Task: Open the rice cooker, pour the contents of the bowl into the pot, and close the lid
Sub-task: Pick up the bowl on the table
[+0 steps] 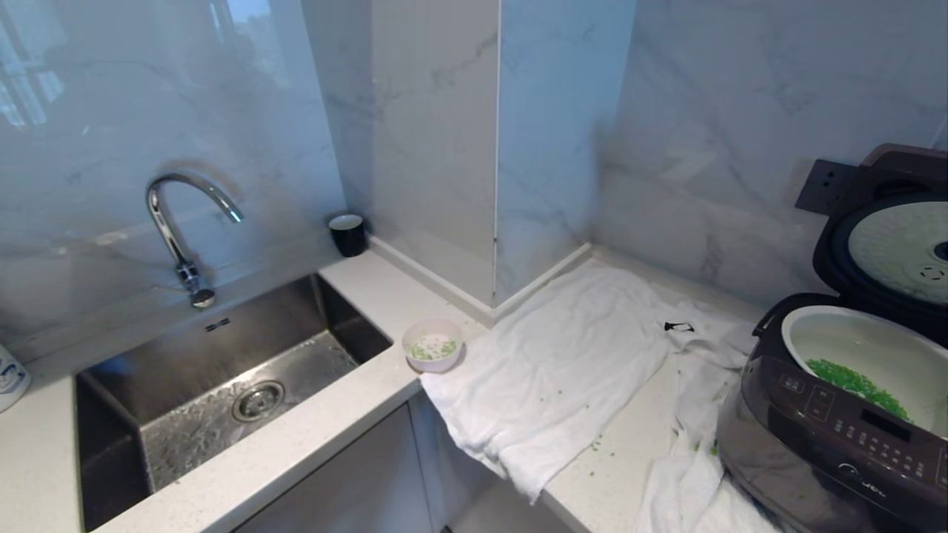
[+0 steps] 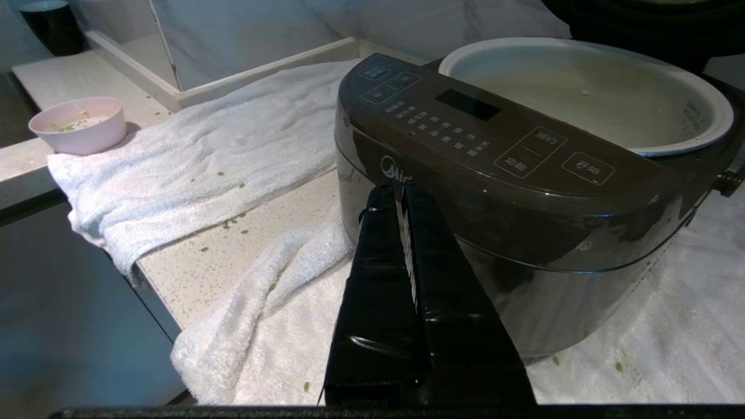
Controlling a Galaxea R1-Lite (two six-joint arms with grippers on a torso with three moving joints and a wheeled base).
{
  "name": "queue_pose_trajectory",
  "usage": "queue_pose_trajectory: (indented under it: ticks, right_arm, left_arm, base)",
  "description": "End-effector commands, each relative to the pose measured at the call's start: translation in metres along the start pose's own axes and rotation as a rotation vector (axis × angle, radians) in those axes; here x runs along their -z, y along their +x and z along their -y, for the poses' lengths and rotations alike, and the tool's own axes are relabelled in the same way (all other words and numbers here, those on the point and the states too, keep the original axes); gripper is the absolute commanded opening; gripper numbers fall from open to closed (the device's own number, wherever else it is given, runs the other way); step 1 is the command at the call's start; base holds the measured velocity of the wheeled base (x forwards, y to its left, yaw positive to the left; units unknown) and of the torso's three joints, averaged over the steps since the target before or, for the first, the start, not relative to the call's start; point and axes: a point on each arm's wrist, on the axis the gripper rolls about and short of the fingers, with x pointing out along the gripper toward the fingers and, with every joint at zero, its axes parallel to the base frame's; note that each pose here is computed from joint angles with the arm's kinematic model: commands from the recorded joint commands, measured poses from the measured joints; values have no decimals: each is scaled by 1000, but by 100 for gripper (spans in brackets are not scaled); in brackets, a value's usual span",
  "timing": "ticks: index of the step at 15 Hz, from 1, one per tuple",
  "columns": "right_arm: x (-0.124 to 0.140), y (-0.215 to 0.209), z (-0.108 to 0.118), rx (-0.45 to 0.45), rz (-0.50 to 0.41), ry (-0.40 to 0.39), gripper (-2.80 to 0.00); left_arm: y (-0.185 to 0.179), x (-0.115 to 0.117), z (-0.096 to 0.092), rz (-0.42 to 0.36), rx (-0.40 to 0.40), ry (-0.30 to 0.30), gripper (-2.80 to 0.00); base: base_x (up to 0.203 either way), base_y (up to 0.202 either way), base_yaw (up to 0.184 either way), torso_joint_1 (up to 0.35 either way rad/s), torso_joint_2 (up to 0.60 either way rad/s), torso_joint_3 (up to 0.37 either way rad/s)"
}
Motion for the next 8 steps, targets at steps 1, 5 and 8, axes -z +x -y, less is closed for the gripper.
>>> queue_pose_trajectory:
  ticks: [1,5,8]
  right_arm:
    - [0,0,0,-1,1,0,-280]
    - [0,0,0,0,1,0,-280]
    - [0,0,0,0,1,0,-280]
  left_arm:
    - [0,0,0,0,-1,-1,-280]
    - [0,0,0,0,-1,-1,-280]
    - [0,0,0,0,-1,-1,-280]
  base:
    - [0,0,0,0,0,0]
    - [1,20,-2,0,1,0]
    - [0,169,-3,5,5,2]
